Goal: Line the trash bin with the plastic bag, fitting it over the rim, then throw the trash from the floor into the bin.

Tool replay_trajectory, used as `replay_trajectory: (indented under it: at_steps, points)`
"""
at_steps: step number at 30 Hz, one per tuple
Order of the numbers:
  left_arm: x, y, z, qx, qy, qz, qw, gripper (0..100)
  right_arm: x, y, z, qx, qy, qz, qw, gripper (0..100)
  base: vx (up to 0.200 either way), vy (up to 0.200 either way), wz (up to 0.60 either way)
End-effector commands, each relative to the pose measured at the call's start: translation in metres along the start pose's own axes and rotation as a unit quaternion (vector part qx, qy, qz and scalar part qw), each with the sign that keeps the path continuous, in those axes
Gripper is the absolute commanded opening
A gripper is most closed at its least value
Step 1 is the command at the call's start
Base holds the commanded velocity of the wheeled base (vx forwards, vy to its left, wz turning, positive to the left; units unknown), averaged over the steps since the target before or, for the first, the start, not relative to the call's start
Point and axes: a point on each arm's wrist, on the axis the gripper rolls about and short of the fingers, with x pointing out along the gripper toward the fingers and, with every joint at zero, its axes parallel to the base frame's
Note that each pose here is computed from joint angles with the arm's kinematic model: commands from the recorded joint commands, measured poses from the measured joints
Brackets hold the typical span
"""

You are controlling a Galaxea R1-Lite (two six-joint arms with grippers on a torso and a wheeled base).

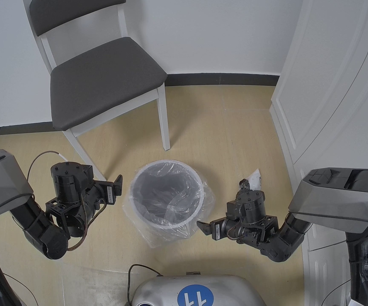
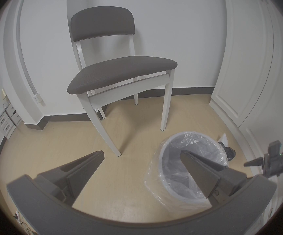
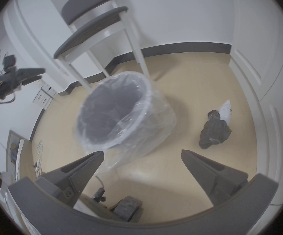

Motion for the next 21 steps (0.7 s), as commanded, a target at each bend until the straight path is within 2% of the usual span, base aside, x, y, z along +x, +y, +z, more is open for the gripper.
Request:
replay_trajectory:
  at_steps: [1, 4, 7, 10, 11, 13, 17, 21]
  points:
    - [0.002, 0.001, -0.004, 0.002, 0.007, 0.001, 1.0, 100, 0.028, -0.036, -0.006, 0.022, 0.002, -0.04, 0.999, 100, 0.0, 0.0, 0.0]
    - [0.003, 0.002, -0.005, 0.002, 0.008, 0.003, 1.0, 100, 0.044, -0.052, -0.015, 0.032, 0.006, -0.056, 0.9979, 100, 0.0, 0.0, 0.0]
    - [0.003, 0.001, -0.004, 0.002, 0.007, 0.002, 1.0, 100, 0.055, -0.055, -0.021, 0.035, 0.006, -0.057, 0.9977, 100, 0.0, 0.0, 0.0]
    - [0.003, 0.002, -0.005, 0.002, 0.008, 0.003, 1.0, 100, 0.066, -0.059, -0.016, 0.054, -0.014, -0.055, 0.997, 100, 0.0, 0.0, 0.0]
    - [0.004, 0.001, -0.006, 0.002, 0.01, 0.003, 0.9999, 100, 0.072, -0.056, -0.012, 0.093, -0.023, -0.039, 0.9947, 100, 0.0, 0.0, 0.0]
    - [0.006, 0.001, -0.007, 0.002, 0.012, 0.003, 0.9999, 100, 0.079, -0.053, -0.008, 0.136, -0.031, -0.021, 0.99, 100, 0.0, 0.0, 0.0]
    - [0.008, 0.0, -0.01, 0.003, 0.015, 0.004, 0.9999, 100, 0.089, -0.054, 0.0, 0.16, -0.053, -0.014, 0.9855, 100, 0.0, 0.0, 0.0]
    - [0.016, 0.009, -0.016, 0.003, 0.026, 0.018, 0.9995, 100, 0.101, -0.056, 0.012, 0.2, -0.036, -0.022, 0.9789, 100, 0.0, 0.0, 0.0]
